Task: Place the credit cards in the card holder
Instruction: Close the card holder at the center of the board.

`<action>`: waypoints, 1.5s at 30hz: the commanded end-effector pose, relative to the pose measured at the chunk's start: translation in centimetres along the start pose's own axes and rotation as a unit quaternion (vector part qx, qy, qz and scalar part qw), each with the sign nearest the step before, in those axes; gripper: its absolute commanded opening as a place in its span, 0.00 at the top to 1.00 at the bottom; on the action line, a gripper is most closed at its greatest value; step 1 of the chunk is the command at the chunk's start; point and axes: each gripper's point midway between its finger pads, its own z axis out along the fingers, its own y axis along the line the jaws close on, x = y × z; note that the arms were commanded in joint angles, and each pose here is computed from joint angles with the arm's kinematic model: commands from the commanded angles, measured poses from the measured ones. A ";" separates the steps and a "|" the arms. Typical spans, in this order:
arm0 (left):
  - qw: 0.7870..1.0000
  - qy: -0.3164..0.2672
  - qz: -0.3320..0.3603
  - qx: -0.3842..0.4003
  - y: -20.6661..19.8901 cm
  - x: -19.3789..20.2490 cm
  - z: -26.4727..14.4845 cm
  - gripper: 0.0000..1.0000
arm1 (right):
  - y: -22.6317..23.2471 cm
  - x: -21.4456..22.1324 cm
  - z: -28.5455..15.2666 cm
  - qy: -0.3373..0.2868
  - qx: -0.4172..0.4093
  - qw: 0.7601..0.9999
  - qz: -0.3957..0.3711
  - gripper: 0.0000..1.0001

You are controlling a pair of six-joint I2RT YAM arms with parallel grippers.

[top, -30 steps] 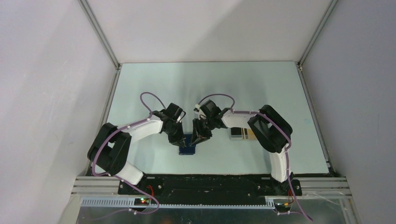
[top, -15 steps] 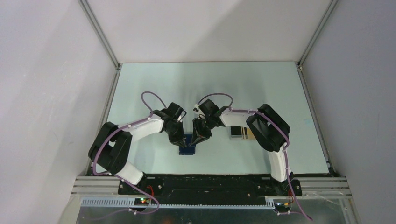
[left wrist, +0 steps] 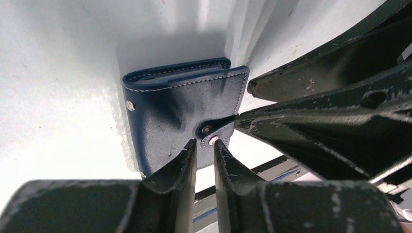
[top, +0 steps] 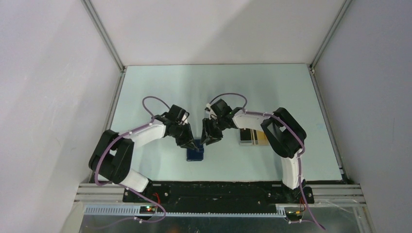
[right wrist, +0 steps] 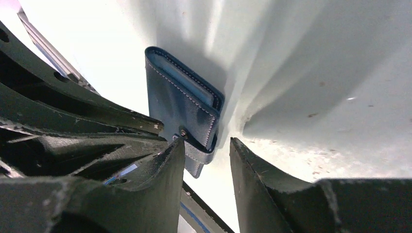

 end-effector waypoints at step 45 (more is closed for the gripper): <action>0.998 -0.003 0.008 0.057 -1.6 -1.0 0.7 0.99 | -2.0 0.9 2.5 0.044 0.015 0.999 0.008 0.64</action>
